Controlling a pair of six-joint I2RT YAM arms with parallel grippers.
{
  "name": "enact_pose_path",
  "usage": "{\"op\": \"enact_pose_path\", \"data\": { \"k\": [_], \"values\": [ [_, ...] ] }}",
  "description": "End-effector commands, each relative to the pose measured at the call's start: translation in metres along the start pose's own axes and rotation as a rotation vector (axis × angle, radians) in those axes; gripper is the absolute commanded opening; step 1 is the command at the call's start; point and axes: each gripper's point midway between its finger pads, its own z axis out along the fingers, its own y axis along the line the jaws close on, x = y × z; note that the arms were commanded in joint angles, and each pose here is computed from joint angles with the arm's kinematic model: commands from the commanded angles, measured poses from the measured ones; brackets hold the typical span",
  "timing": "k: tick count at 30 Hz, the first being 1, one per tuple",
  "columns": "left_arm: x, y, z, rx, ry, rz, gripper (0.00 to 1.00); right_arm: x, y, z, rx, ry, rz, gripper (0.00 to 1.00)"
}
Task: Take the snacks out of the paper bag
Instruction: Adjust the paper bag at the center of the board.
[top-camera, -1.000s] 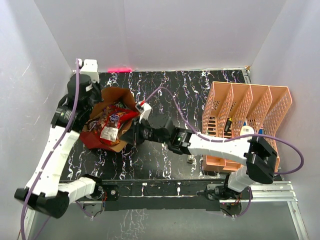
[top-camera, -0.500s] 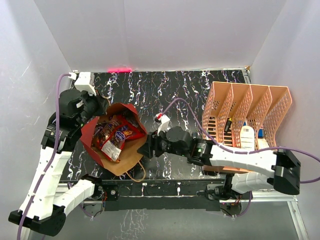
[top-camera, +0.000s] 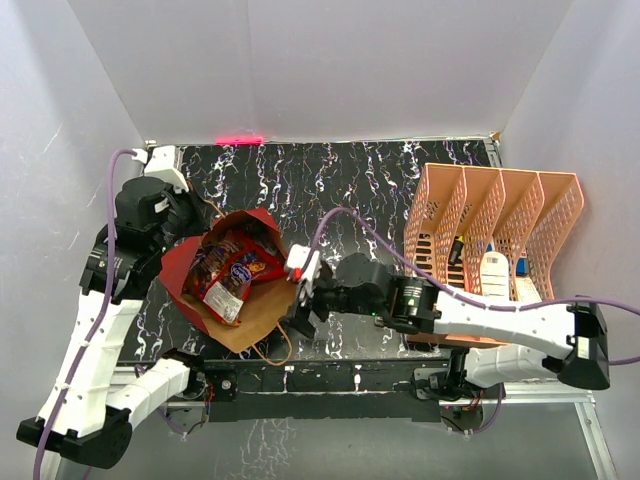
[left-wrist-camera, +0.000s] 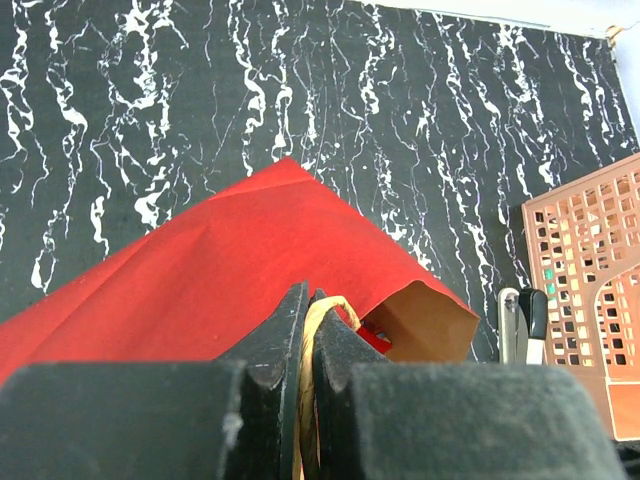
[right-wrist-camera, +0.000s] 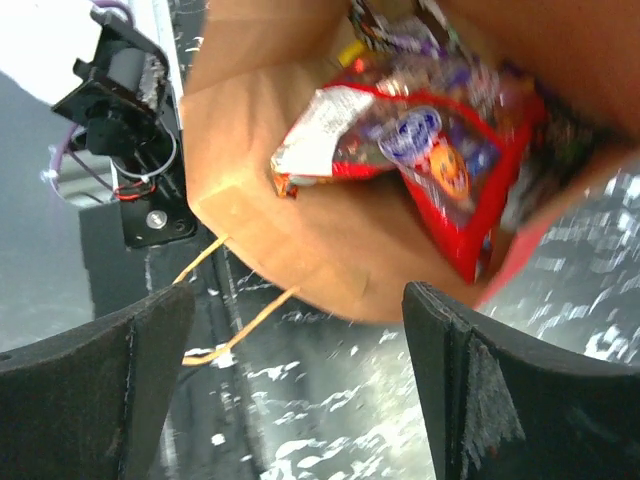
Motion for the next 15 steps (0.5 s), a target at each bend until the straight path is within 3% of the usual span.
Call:
{"op": "enact_pose_path", "data": {
  "k": [1,6,11,15],
  "values": [
    [-0.008,0.004,-0.009,-0.033,-0.018,-0.030,0.00,-0.064,0.015,0.017,-0.075,-0.197,-0.503,0.93],
    [-0.010,0.001,-0.012,-0.021,-0.027,-0.033,0.00,-0.059,0.027,0.050,-0.192,-0.191,-0.915,0.98],
    [-0.013,0.000,-0.016,-0.014,-0.040,-0.036,0.00,-0.062,-0.010,0.087,-0.014,-0.097,-1.095,0.99],
    [-0.010,-0.004,-0.016,0.011,-0.040,-0.049,0.00,-0.037,-0.037,0.112,0.051,0.041,-1.200,0.99]
  ]
}}
